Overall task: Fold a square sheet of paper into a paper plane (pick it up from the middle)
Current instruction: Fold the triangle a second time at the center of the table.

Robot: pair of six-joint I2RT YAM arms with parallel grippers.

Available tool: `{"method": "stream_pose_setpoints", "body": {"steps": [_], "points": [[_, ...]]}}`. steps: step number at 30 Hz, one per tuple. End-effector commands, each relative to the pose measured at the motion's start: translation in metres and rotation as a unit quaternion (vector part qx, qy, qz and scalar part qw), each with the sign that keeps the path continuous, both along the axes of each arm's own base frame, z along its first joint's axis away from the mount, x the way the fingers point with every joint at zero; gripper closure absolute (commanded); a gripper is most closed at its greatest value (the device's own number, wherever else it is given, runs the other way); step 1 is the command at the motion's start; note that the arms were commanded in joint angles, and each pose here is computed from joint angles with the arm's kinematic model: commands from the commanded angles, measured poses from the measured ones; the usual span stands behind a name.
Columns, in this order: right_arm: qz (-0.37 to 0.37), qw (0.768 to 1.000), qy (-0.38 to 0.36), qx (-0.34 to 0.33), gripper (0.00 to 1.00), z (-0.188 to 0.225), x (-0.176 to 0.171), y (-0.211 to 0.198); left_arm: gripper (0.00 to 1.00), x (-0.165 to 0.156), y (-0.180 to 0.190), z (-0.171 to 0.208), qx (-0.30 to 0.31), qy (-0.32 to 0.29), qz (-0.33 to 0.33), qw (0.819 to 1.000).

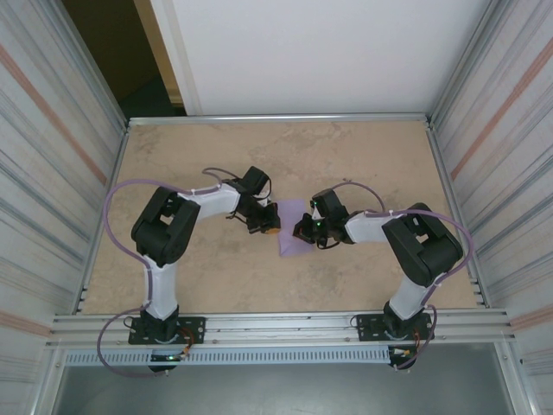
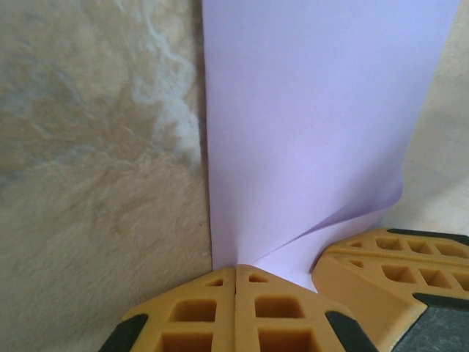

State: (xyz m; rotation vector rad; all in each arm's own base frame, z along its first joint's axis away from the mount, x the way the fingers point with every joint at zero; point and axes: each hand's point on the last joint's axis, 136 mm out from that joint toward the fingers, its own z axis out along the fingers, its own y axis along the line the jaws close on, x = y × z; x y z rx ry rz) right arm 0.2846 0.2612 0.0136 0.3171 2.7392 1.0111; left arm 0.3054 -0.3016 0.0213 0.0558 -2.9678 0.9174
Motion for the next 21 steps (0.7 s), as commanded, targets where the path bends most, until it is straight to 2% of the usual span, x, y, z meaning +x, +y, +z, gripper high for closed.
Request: {"method": "stream_pose_setpoints", "body": {"steps": [1, 3, 5, 13, 21], "points": [[-0.031, 0.994, 0.073, -0.079, 1.00, -0.050, -0.030, -0.036, 1.00, 0.010, -0.012, 0.034, -0.020, -0.044, -0.011, 0.999], [-0.038, 0.993, 0.077, -0.079, 1.00, -0.051, -0.031, -0.037, 1.00, 0.008, -0.020, 0.055, -0.040, -0.068, -0.016, 0.997], [-0.043, 0.993, 0.081, -0.079, 1.00, -0.051, -0.032, -0.037, 0.98, -0.001, -0.021, 0.061, -0.049, -0.072, -0.014, 0.996], [-0.061, 0.988, 0.111, -0.085, 1.00, -0.058, -0.039, -0.041, 0.98, -0.048, -0.029, 0.044, -0.087, -0.017, -0.018, 0.996], [-0.067, 0.985, 0.127, -0.092, 1.00, -0.061, -0.043, -0.042, 0.98, -0.060, -0.032, 0.026, -0.066, 0.000, -0.027, 0.997]]}}
